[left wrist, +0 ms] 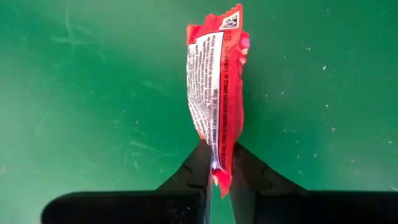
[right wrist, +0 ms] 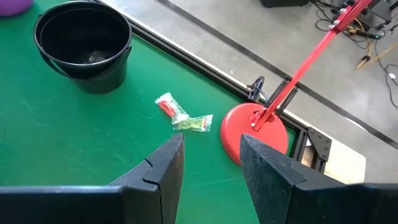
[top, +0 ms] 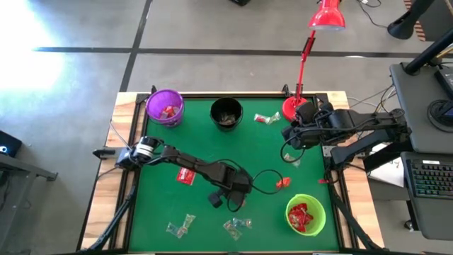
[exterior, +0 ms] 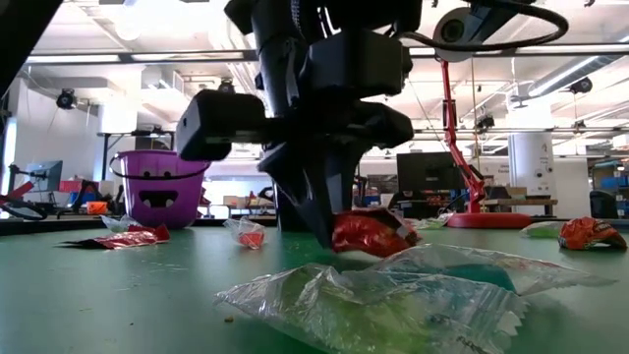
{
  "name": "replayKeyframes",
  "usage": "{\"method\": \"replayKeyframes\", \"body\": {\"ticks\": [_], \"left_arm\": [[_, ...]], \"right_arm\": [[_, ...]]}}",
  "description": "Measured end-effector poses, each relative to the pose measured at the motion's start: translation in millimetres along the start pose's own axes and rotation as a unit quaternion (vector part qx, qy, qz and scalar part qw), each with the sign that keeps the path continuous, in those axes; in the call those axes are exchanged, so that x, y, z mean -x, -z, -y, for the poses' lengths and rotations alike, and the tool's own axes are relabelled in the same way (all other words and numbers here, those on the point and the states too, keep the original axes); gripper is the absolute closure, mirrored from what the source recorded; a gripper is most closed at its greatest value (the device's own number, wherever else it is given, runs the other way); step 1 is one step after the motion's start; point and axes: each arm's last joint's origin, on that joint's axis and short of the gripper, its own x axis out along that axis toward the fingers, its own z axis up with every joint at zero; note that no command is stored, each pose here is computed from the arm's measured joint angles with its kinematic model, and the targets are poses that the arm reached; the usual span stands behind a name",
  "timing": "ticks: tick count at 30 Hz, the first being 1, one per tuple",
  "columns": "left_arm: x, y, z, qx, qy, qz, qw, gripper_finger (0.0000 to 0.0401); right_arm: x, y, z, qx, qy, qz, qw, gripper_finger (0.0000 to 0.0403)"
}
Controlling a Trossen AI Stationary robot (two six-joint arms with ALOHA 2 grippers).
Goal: Sort candy
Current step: Put the top orange chocolate bar into the purple bucket
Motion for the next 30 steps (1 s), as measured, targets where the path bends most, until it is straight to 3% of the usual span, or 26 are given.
{"method": "replayKeyframes", "body": {"ticks": [8, 18, 30], "left_arm": [[38, 13, -18, 0.087, 0.042, -0.078, 0.992, 0.0399], [87, 34, -44, 0.146, 0.065, -0.124, 0.979, 0.0401], [148, 76, -69, 0.224, 0.031, -0.1, 0.969, 0.0401]], "right_arm": [[0, 0, 0, 0.019, 0.0, 0.0, 1.0, 0.0255], [3, 0, 6, 0.043, -0.006, 0.004, 0.999, 0.0255], [10, -1, 15, 0.044, -0.046, 0.001, 0.998, 0.0255]]}}
